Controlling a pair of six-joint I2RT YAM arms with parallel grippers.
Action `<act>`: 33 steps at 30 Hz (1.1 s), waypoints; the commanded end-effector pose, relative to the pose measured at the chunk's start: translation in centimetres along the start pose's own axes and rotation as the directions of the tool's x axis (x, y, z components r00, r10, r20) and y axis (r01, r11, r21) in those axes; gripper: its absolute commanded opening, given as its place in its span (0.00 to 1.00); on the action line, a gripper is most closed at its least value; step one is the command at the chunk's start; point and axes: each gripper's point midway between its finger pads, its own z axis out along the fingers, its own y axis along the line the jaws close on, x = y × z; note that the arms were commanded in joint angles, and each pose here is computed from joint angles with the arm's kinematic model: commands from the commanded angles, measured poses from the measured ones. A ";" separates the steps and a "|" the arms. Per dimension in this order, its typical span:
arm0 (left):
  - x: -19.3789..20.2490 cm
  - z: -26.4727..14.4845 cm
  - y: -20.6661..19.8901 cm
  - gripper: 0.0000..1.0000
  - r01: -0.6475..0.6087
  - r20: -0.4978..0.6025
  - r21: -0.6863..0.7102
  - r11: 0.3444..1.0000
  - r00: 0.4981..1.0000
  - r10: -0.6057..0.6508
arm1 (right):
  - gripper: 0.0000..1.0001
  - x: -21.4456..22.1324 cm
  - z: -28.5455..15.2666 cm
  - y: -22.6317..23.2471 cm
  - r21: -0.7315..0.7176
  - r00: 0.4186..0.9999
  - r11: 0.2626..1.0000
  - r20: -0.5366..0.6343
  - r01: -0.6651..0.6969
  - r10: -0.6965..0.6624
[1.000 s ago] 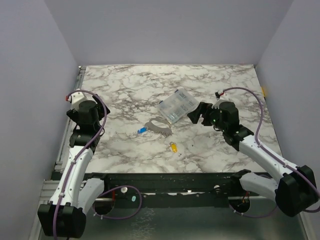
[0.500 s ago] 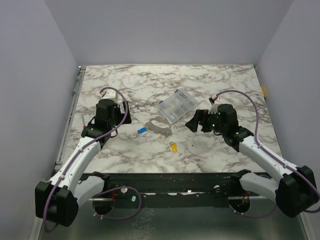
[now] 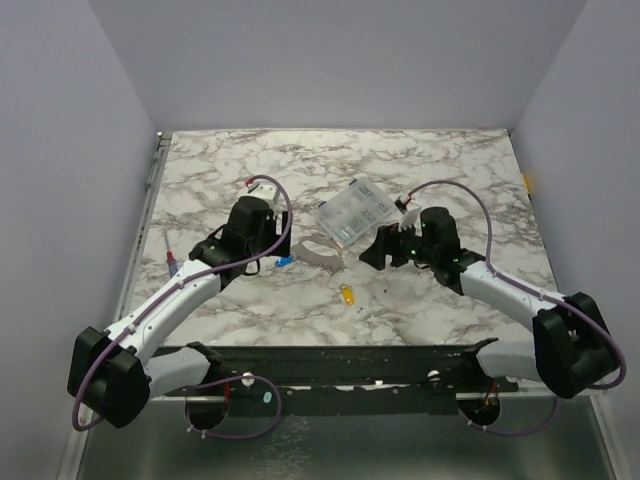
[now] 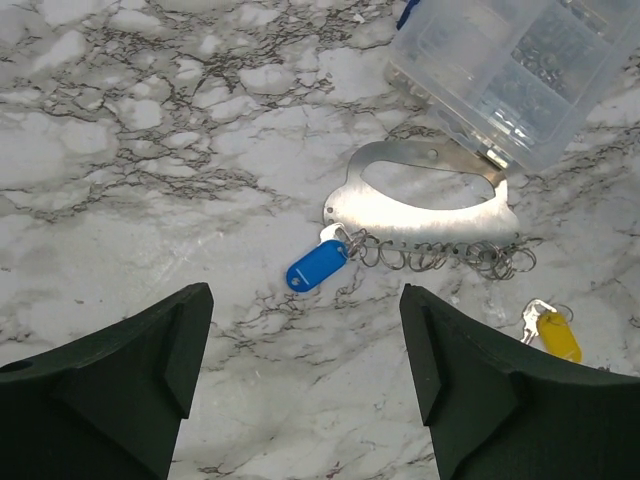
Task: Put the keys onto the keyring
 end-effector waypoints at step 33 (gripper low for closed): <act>-0.5 -1.8 2.1 0.75 -0.057 0.072 -0.082 0.995 0.995 0.063 | 0.53 4.9 7.3 0.5 -0.220 0.746 0.727 0.368 0.650 -0.556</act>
